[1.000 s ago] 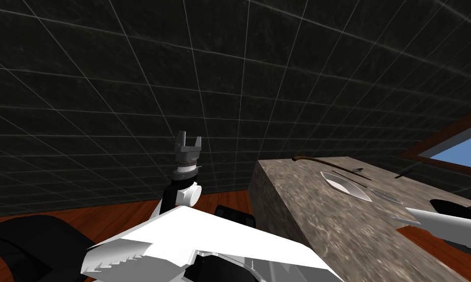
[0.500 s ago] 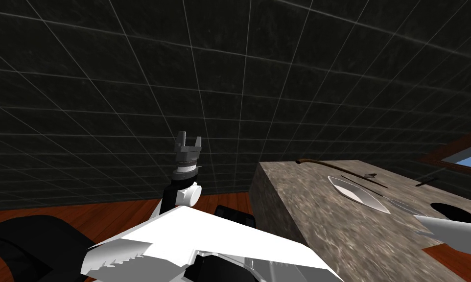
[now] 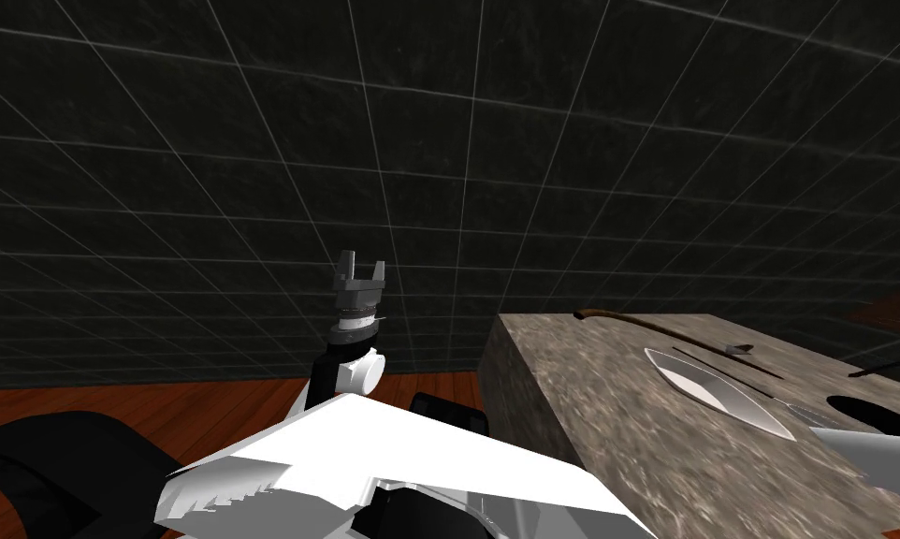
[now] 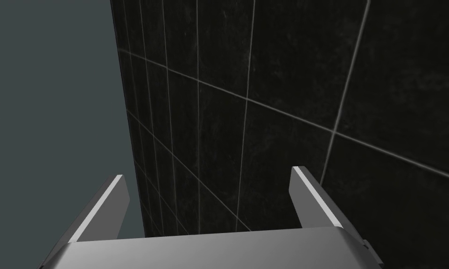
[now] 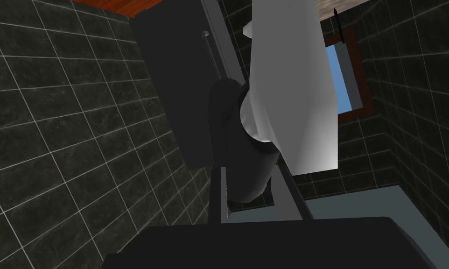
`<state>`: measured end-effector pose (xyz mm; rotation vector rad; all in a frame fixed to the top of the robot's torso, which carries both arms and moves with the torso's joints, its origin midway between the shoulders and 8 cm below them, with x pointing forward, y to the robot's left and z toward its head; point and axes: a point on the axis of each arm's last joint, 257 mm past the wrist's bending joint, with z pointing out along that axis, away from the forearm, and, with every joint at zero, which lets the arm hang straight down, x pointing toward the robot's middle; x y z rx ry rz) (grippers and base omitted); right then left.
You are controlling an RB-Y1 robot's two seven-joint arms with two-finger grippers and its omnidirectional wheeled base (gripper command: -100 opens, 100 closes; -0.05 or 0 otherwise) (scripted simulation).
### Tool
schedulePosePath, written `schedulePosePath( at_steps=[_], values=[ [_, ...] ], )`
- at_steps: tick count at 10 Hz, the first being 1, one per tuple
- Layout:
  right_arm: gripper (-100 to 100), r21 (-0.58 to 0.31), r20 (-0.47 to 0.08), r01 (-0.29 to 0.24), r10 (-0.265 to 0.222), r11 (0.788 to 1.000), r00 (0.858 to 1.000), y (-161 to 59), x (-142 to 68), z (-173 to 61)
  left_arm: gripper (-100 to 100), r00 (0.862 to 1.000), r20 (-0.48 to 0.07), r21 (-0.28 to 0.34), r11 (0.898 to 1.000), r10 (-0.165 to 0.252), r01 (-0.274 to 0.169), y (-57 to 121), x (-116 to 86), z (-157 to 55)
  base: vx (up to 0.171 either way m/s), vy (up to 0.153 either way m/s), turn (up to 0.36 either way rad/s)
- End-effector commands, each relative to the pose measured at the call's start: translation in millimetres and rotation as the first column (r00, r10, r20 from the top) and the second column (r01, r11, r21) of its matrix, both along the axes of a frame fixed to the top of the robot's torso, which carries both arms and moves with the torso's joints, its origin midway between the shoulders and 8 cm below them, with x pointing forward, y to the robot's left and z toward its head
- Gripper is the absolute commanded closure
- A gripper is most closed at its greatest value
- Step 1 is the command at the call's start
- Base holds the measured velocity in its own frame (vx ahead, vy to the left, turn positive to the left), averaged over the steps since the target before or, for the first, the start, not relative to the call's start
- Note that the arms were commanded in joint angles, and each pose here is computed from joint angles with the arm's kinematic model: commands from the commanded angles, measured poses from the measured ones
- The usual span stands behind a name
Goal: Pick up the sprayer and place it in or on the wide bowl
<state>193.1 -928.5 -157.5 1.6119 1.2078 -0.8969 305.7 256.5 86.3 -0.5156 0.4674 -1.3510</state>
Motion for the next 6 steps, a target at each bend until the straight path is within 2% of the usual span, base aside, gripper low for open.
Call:
schedulePosePath(
  at_steps=[1, 4, 5, 6],
  values=[
    [100, -0.030, -0.053, -0.003, 0.001, 1.000, 0.999, -5, -8, 6, 0, 1.000, 0.000, 0.000, 1.000, 0.000, 0.000, 0.0, 0, 0, 0.047, -0.009, 0.096],
    [100, -0.081, -0.136, -0.017, 0.006, 0.997, 0.991, -11, -16, 19, 0, 1.000, 0.000, 0.000, 1.000, 0.000, 0.000, 0.0, 0, 0, 0.068, -0.020, 0.073],
    [100, -0.104, -0.181, -0.023, 0.004, 0.994, 0.983, -14, -22, 25, 0, 1.000, 0.000, 0.000, 1.000, 0.000, 0.000, 0.0, 0, 0, 0.073, -0.018, 0.105],
    [100, -0.113, -0.194, -0.028, 0.006, 0.993, 0.981, -14, -22, 27, 0, 1.000, 0.000, 0.000, 1.000, 0.000, 0.000, 0.0, 0, 0, 0.061, -0.020, 0.061]
  ],
)
